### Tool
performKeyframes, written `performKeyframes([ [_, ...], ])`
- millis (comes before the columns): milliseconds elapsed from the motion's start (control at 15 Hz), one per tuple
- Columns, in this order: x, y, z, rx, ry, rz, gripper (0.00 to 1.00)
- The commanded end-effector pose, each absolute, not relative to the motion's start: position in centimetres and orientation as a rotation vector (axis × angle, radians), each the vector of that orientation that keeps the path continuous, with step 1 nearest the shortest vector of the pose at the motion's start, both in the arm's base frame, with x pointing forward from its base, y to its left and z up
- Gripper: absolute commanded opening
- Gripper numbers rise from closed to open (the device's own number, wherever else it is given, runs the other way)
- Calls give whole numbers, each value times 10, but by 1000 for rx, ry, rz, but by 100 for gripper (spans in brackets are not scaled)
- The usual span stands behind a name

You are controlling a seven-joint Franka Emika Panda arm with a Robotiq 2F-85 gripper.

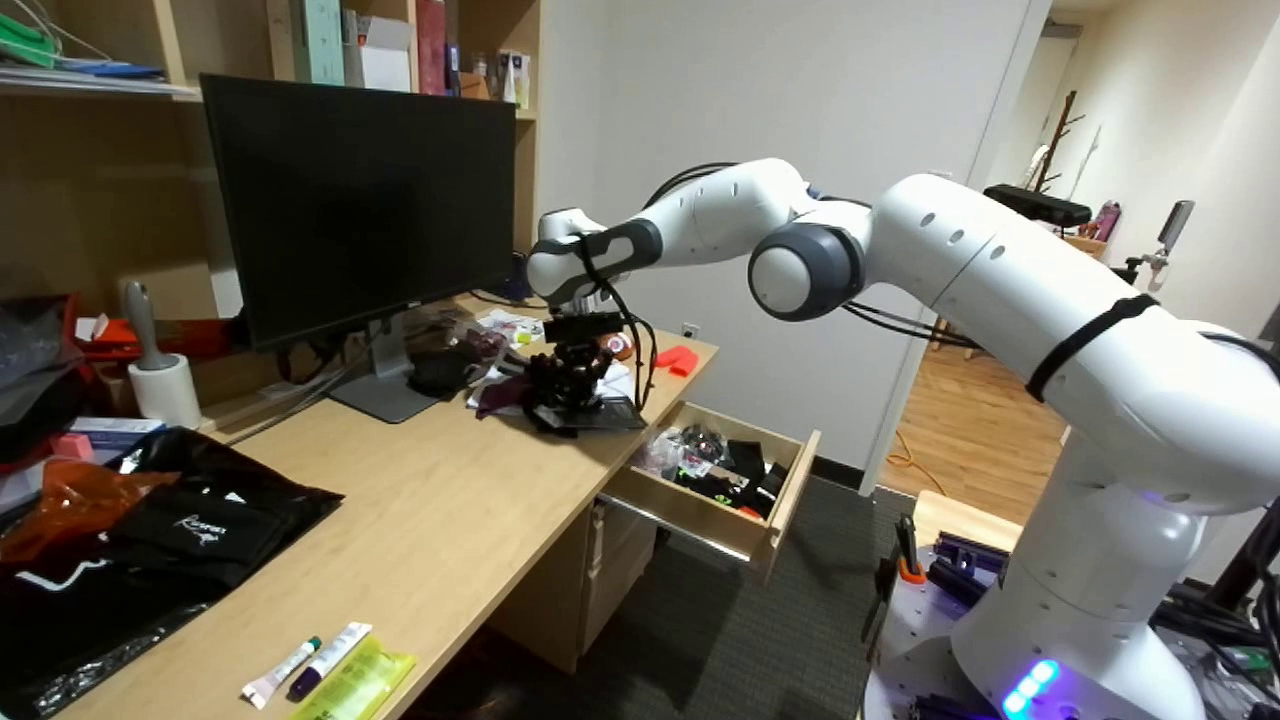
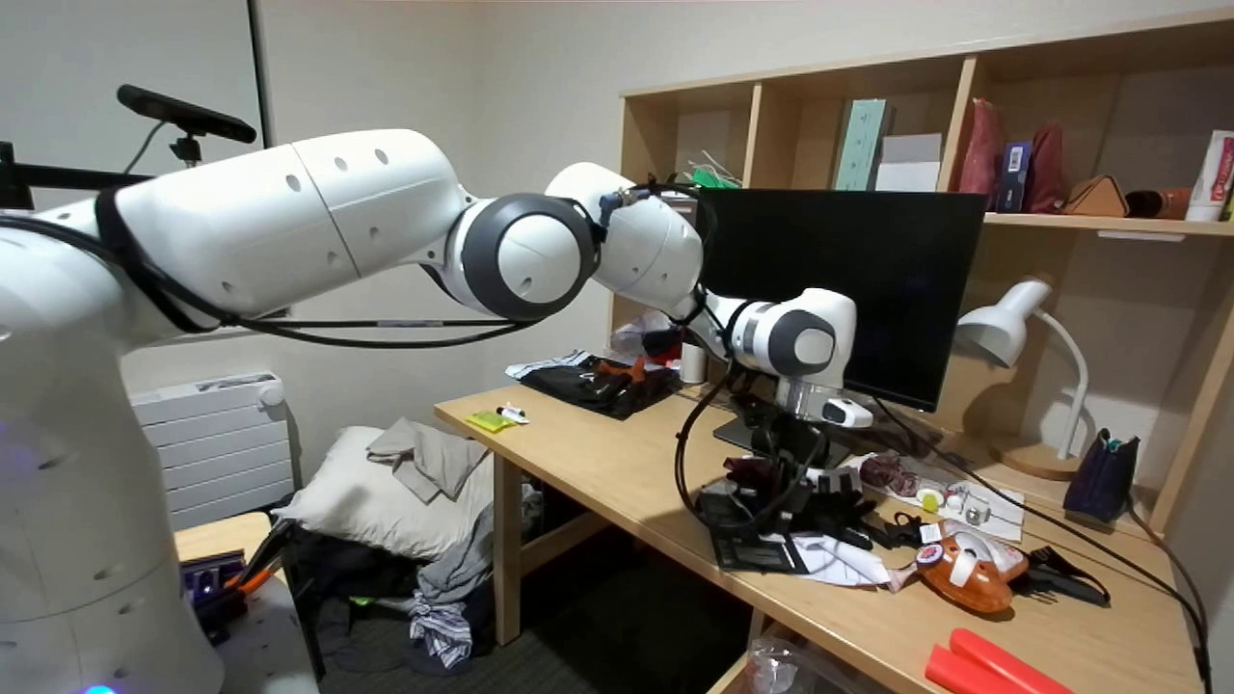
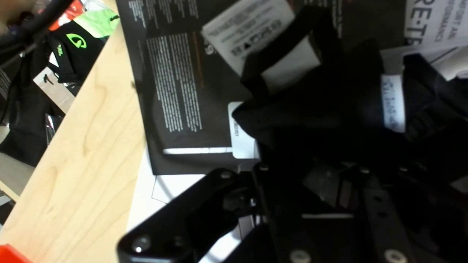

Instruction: Put the pair of socks in the drawer

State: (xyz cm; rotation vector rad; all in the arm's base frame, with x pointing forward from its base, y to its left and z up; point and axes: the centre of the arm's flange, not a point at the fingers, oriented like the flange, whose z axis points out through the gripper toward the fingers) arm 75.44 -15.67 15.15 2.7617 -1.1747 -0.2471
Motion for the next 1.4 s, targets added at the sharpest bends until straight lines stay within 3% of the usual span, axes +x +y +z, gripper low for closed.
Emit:
performKeyframes([
  [0,764,-165,151,2799,-1156,-286,6],
  [67,763,-167,156,2804,-1158,-283,3],
  [267,757,-173,177,2802,-1180,-262,8],
  [800,716,-224,295,2815,-1328,-72,7],
  [1333,636,-302,348,2721,-1680,-85,7],
])
